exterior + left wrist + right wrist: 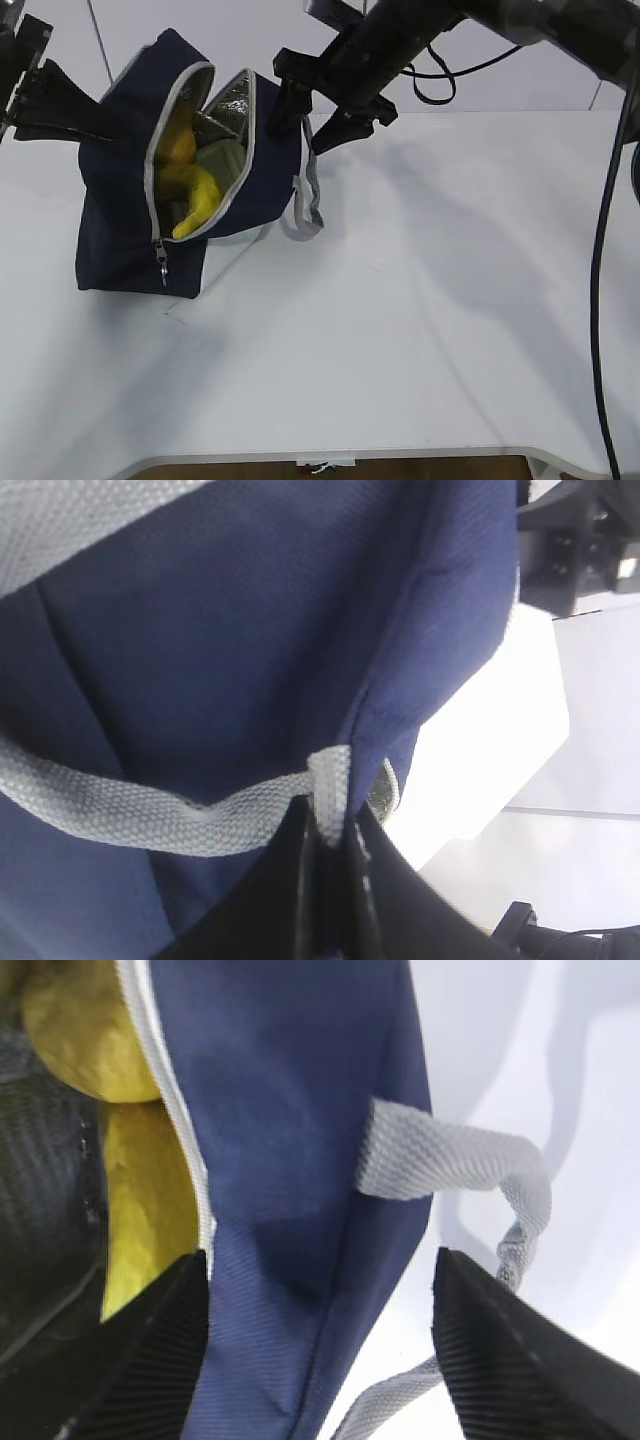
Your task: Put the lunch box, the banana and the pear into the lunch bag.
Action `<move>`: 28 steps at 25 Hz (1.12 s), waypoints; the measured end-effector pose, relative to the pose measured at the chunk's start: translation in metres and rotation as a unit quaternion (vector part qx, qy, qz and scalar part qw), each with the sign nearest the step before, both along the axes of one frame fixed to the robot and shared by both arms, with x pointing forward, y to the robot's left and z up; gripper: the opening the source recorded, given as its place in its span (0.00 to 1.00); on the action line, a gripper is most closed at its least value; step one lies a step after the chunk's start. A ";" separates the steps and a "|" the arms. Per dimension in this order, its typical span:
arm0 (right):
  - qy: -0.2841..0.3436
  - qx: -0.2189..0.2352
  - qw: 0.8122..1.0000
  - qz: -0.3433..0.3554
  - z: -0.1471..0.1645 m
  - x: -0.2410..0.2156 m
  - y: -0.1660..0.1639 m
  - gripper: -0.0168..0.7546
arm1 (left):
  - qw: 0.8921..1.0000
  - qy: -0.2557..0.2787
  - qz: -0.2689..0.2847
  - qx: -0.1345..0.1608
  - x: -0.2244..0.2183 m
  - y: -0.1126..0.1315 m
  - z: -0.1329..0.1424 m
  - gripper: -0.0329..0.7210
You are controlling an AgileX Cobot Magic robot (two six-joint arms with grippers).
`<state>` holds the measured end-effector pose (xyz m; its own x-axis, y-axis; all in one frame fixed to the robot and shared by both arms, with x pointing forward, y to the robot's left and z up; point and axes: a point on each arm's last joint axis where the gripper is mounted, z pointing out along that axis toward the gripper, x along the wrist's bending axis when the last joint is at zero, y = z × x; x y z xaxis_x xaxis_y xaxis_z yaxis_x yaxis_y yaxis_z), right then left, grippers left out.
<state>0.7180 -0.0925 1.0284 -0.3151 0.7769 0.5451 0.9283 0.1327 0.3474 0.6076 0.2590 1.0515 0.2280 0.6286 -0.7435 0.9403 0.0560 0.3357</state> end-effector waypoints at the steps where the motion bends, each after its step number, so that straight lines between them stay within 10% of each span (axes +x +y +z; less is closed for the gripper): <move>1: 0.003 -0.001 1.000 0.000 -0.002 0.000 0.000 0.74 | 1.000 0.000 0.000 0.000 0.000 0.000 0.000 0.05; 28: 0.030 0.022 0.999 0.020 -0.030 0.004 0.008 0.44 | 1.000 0.000 0.000 0.000 0.000 0.000 0.000 0.05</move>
<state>0.7216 -0.0848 0.9986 -0.3102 0.7397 0.5972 0.9422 0.1556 0.2967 0.6076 0.2590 1.0515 0.2280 0.6286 -0.7435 0.9403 0.0560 0.3357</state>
